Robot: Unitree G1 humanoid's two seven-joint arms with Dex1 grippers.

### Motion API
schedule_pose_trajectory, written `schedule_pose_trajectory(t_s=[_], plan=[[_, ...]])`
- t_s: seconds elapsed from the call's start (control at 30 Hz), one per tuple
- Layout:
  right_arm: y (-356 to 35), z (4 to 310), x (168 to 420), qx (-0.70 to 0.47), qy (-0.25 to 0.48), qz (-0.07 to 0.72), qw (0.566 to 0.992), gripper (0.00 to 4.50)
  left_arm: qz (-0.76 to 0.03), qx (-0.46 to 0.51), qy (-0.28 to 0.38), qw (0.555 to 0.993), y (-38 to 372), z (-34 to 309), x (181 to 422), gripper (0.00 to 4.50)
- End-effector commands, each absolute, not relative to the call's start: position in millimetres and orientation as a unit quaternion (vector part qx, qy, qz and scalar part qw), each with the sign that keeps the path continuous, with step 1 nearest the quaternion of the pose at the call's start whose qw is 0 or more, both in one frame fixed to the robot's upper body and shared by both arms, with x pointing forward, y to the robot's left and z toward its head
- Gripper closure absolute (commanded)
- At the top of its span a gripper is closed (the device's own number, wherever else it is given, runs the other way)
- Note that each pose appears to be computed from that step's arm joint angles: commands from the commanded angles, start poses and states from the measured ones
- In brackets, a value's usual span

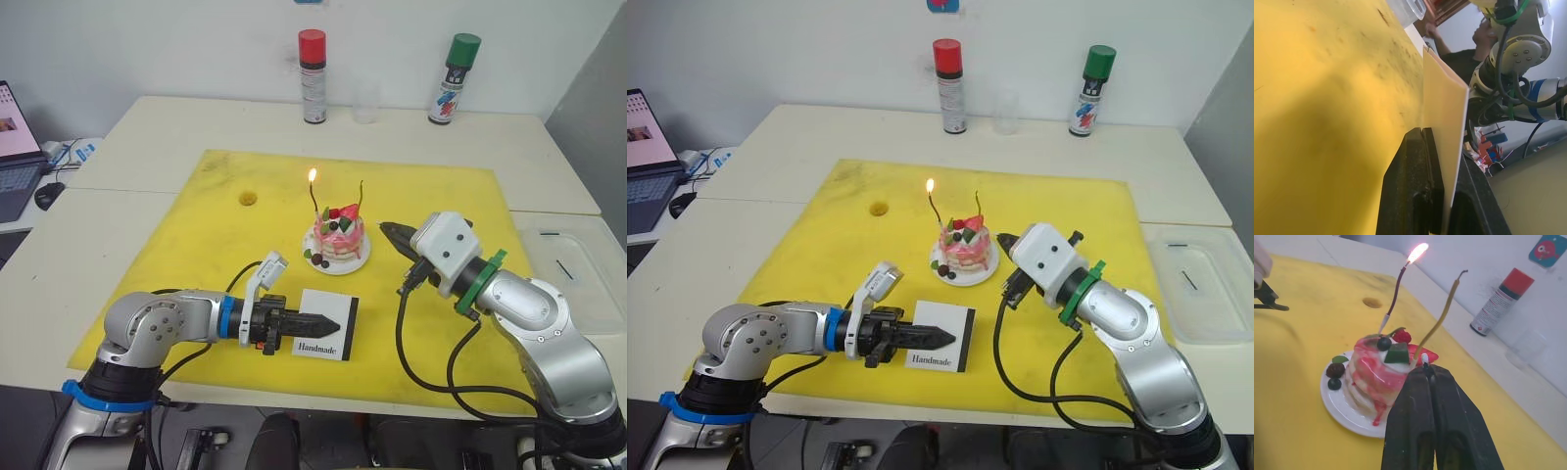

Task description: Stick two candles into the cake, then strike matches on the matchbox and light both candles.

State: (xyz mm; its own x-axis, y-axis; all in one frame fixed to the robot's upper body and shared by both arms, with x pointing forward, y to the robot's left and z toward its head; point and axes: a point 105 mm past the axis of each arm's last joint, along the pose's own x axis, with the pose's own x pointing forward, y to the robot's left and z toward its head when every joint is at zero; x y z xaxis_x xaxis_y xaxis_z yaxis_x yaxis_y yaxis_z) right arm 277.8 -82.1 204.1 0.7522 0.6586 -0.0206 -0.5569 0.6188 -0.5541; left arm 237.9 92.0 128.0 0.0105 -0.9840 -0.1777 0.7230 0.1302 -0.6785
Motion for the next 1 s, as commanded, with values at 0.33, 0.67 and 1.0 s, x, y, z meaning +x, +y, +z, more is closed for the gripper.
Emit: schedule_pose_trajectory(t_s=[0.33, 0.67, 1.0], plan=[[-81.7, 205.8, 253.2, -0.289, -0.087, 0.402, 0.864, 4.48, -0.609, -0.200, 0.277, 0.716, 91.0, 136.8, 254.5, 4.50], [-69.4, 179.8, 223.6, -0.293, -0.021, 0.499, 0.815, 4.48, -0.603, -0.202, 0.268, 0.724, 87.3, 136.6, 261.5, 4.50], [-65.7, 169.7, 237.8, -0.306, -0.008, 0.473, 0.826, 4.48, -0.605, -0.200, 0.270, 0.722, 89.4, 137.0, 258.6, 4.50]])
